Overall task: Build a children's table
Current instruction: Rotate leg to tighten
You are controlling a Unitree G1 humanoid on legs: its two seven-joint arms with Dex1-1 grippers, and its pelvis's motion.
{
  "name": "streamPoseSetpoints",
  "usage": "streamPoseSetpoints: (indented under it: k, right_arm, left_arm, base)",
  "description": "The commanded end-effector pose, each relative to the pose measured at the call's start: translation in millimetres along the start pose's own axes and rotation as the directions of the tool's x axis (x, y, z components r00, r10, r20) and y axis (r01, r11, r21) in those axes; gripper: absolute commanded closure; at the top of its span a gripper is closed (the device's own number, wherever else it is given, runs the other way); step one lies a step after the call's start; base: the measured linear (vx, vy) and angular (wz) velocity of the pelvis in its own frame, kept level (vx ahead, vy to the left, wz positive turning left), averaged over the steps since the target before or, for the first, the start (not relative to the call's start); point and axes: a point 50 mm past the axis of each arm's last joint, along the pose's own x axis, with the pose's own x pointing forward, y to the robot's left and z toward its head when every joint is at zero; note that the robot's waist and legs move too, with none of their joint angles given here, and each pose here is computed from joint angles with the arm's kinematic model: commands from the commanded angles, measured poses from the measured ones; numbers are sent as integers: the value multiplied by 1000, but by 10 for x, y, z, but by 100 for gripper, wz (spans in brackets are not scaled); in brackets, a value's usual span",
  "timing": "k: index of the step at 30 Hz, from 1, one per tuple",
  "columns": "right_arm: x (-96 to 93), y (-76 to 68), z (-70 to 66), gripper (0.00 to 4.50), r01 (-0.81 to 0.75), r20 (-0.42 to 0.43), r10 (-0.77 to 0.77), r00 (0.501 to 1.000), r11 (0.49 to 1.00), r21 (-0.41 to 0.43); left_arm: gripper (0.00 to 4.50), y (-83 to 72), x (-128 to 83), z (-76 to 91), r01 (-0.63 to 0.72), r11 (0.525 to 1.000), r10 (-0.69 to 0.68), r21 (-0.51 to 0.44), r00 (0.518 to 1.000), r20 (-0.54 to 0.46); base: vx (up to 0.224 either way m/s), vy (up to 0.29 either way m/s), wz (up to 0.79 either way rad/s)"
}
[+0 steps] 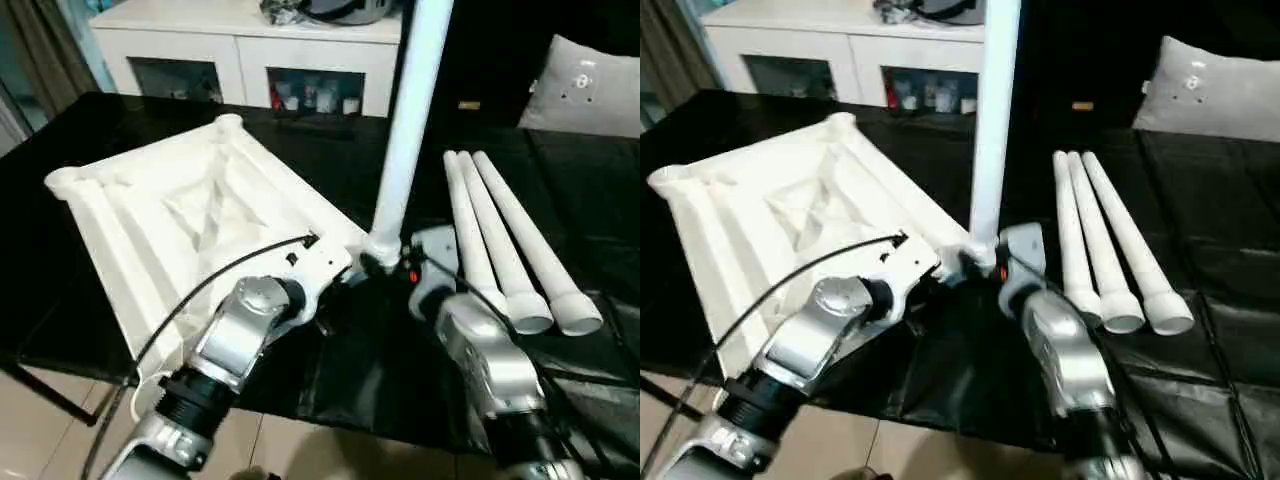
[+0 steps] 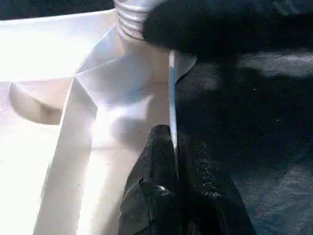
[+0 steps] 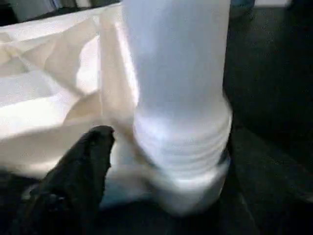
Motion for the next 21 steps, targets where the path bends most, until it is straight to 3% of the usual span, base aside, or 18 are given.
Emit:
streamPoseSetpoints:
  k: [1, 5, 7, 12, 13, 14, 15, 17, 21]
  right_arm:
    - [-35, -2, 113, 14, -72, 49, 73, 996, 997, -36]
    - [-174, -82, 173, 4, -210, 36, 216, 976, 970, -124]
    - [-272, -174, 239, 4, -306, -5, 311, 950, 934, -186]
    - [-367, -250, 330, 4, -428, -71, 424, 903, 875, -224]
    - [-394, -266, 344, 4, -483, -137, 463, 876, 832, -273]
    - [-408, -260, 345, 4, -512, -162, 486, 859, 810, -285]
    - [-439, -241, 345, 4, -580, -210, 541, 814, 761, -290]
    - [-452, -234, 345, 4, -604, -222, 562, 797, 744, -284]
    - [-465, -183, 332, 4, -690, -282, 630, 724, 676, -260]
  left_arm:
    - [450, 50, -42, 57, 18, 999, -20, 50, 999, 37]
    - [450, 54, -104, 0, 110, 989, -113, 102, 993, 29]
    - [450, 69, -167, -47, 193, 970, -197, 147, 980, 15]
    - [450, 83, -273, -122, 332, 913, -335, 239, 942, -28]
    - [450, 99, -341, -162, 407, 866, -409, 290, 911, -58]
    - [450, 115, -362, -180, 428, 850, -426, 308, 901, -76]
    - [450, 156, -402, -214, 469, 818, -459, 333, 881, -114]
    - [450, 171, -412, -222, 481, 809, -468, 339, 875, -124]
    - [450, 215, -479, -241, 557, 743, -528, 371, 829, -186]
  base:
    - [0, 0, 0]
    - [0, 0, 0]
    - [0, 0, 0]
    - [0, 0, 0]
    - [0, 0, 0]
    - [0, 0, 0]
    - [0, 0, 0]
    - [0, 0, 0]
    - [0, 0, 0]
